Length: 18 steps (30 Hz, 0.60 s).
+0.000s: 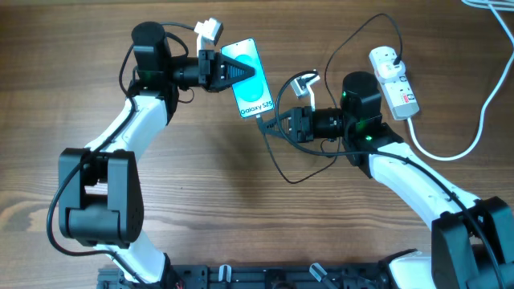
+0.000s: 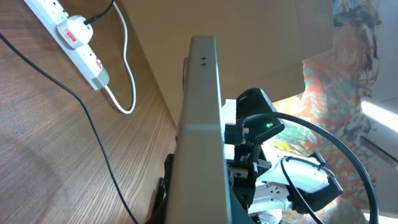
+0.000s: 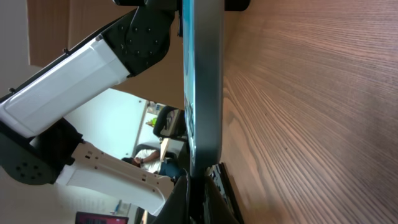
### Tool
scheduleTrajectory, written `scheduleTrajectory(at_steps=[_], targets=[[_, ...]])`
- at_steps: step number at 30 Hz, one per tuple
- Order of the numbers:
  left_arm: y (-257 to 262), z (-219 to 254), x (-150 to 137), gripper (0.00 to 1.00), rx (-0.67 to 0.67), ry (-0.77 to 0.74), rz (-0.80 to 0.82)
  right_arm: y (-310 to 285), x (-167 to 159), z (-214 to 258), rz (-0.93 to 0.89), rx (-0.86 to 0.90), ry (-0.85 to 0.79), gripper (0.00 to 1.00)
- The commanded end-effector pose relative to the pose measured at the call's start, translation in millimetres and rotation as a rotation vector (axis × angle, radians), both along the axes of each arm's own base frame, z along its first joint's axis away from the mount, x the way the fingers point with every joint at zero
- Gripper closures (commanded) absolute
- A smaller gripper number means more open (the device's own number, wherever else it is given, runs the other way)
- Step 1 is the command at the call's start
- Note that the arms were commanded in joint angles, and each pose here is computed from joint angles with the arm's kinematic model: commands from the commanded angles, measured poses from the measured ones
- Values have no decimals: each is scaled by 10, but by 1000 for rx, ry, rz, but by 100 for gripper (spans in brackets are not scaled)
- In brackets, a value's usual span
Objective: Plug charger to phone and switch on socket
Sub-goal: 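Align the plug with the phone port held by the left gripper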
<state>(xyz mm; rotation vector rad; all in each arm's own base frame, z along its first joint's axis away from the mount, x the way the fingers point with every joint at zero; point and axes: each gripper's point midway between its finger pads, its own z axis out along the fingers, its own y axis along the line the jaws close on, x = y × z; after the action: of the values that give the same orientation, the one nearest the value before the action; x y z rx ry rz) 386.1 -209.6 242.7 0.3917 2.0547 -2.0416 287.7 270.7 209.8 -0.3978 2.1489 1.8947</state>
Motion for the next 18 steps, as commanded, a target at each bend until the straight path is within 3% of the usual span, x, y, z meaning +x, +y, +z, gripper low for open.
scheduleTrajectory(at_steps=[1, 18], targets=[[15, 78, -56, 96, -9, -20, -35, -21, 14, -32, 2, 6, -1, 96], [14, 80, -69, 96, -10, -20, -43, -101, 116, -17, -41, 8, 8, 96]])
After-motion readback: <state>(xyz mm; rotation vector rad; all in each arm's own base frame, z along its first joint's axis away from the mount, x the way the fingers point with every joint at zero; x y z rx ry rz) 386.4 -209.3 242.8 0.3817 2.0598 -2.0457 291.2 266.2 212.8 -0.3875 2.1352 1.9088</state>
